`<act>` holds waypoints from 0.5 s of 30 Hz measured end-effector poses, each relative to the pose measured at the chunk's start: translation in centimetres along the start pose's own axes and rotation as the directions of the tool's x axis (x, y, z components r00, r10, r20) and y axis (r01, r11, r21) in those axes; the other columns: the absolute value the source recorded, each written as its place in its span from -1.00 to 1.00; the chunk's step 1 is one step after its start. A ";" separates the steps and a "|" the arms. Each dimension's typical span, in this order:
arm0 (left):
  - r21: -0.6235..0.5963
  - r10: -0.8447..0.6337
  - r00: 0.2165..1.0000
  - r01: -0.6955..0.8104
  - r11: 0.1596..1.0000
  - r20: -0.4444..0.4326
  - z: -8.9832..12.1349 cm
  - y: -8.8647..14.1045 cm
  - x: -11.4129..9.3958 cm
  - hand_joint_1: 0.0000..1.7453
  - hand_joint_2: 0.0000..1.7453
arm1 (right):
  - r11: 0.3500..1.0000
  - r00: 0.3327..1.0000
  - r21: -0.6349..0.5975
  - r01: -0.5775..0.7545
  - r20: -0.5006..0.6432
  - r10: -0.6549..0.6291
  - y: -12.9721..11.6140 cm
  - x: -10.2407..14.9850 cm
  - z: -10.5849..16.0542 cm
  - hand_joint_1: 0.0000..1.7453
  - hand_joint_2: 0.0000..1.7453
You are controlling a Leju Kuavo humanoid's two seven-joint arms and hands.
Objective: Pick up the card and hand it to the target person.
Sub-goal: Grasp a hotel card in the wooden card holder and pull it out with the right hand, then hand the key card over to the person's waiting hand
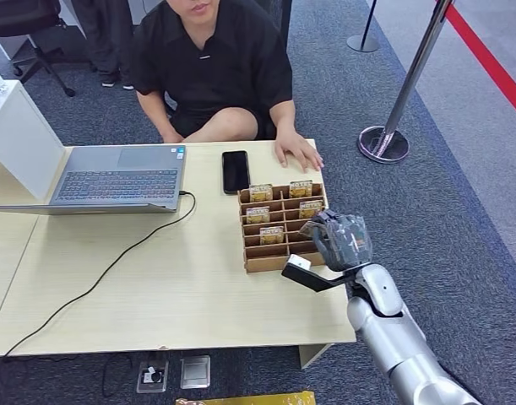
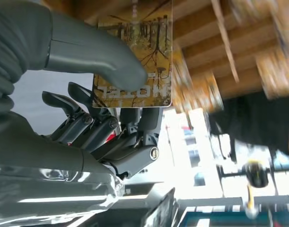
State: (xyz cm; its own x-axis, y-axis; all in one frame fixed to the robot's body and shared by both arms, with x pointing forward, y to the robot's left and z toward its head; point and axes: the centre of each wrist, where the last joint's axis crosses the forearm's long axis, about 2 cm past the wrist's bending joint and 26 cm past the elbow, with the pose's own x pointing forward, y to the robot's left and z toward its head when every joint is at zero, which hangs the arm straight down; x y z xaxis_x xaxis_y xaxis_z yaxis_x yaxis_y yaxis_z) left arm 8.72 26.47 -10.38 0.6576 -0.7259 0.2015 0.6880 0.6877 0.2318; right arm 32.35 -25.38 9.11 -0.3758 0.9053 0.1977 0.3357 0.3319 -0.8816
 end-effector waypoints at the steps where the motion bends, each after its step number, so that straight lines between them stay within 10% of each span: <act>1: 0.004 0.001 1.000 -0.001 1.000 0.002 0.0 0.1 0.1 -1.00 1.00 | 0.999 1.000 -0.041 0.018 0.015 -0.018 -0.3 0.2 -0.3 1.00 1.00; 15: 0.029 -0.005 1.000 0.004 1.000 0.025 -0.1 0.8 1.4 -1.00 1.00 | 0.909 0.971 -0.394 0.139 0.232 -0.047 -5.0 6.0 -6.8 1.00 1.00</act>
State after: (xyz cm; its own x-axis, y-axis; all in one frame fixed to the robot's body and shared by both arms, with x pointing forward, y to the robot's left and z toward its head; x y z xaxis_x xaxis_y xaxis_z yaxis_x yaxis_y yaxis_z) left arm 10.20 26.00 -10.03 0.6463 -0.7293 0.2244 0.6814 0.6840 0.2604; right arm 34.33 -19.85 17.66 -0.5817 0.8022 0.1341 0.5935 0.5314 -0.6045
